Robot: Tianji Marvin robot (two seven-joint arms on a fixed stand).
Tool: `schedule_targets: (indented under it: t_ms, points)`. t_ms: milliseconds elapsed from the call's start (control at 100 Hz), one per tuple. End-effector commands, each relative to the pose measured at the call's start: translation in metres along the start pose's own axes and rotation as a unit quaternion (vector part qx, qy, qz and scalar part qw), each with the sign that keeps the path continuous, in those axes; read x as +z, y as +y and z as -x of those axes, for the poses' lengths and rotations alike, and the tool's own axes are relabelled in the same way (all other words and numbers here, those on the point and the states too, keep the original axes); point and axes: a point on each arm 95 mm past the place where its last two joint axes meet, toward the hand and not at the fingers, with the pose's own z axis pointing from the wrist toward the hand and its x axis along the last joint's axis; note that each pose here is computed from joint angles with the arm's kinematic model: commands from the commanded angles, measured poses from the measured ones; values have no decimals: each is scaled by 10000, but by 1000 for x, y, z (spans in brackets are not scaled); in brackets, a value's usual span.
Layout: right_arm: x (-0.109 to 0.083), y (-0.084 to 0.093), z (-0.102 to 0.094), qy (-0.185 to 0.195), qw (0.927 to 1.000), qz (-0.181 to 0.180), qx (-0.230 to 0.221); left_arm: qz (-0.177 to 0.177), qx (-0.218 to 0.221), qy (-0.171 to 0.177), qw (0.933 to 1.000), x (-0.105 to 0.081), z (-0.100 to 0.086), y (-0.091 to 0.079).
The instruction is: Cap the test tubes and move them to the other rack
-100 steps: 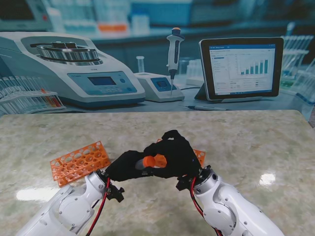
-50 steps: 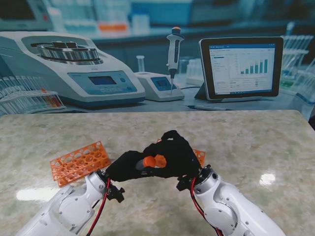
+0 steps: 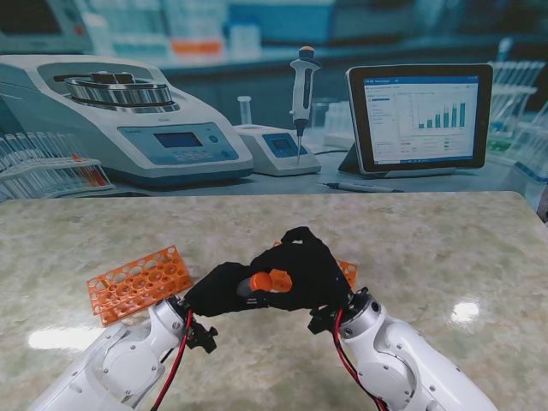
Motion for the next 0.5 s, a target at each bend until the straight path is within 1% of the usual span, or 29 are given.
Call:
schedule_targets:
  t_ms: [0, 490]
  points:
    - [-3, -5, -4, -6, 10000, -55, 58, -20, -3, 128, 9999, 5, -8, -1]
    - [-4, 2, -4, -8, 10000, 59, -3, -13, -9, 111, 9999, 6, -8, -2]
